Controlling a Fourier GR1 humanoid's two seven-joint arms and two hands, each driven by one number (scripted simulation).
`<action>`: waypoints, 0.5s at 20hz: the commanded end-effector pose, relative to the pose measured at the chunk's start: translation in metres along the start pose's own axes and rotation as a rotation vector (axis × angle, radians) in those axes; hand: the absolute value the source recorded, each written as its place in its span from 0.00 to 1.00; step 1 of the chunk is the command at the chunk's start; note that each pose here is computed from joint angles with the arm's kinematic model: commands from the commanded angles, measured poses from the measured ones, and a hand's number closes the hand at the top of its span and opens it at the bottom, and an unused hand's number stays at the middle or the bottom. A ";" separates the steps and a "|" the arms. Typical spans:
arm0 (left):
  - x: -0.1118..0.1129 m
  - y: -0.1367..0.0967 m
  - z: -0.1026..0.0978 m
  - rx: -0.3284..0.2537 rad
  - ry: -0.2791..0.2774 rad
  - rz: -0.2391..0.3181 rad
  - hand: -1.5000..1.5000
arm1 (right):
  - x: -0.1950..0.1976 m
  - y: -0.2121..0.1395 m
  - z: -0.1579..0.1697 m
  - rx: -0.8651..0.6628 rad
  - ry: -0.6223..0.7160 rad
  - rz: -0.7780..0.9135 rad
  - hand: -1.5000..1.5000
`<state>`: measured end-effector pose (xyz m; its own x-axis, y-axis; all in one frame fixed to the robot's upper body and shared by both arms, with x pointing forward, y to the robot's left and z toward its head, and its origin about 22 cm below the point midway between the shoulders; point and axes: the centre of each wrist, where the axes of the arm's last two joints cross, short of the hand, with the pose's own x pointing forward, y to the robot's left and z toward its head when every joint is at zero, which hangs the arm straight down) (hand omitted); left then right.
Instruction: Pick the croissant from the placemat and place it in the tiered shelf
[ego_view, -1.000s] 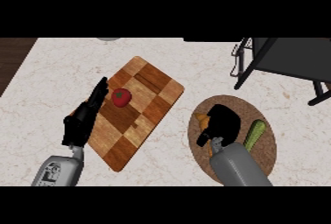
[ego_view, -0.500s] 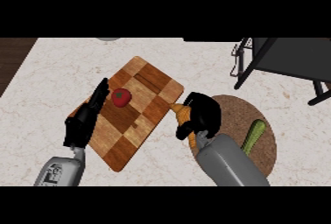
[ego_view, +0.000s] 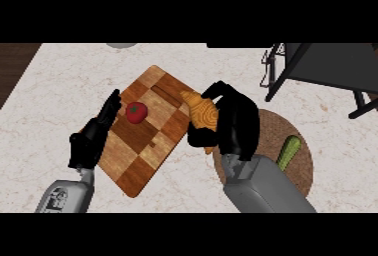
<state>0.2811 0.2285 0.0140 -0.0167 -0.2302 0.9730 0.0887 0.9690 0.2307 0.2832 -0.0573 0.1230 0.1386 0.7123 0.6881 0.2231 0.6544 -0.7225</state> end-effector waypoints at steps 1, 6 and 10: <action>-0.003 -0.009 -0.003 0.001 -0.001 -0.002 0.50 | 0.030 -0.036 0.008 -0.126 0.017 -0.080 1.00; 0.000 0.004 0.002 0.005 -0.003 -0.011 0.50 | 0.019 -0.062 0.001 -0.270 0.067 0.040 1.00; 0.000 0.006 0.003 0.019 -0.004 -0.010 0.50 | 0.050 -0.095 -0.005 -0.402 0.067 0.039 1.00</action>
<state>0.2796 0.2308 0.0170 -0.0202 -0.2313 0.9727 0.0798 0.9694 0.2321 0.2756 -0.0802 0.1960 0.0986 0.7346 0.6713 0.5033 0.5451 -0.6705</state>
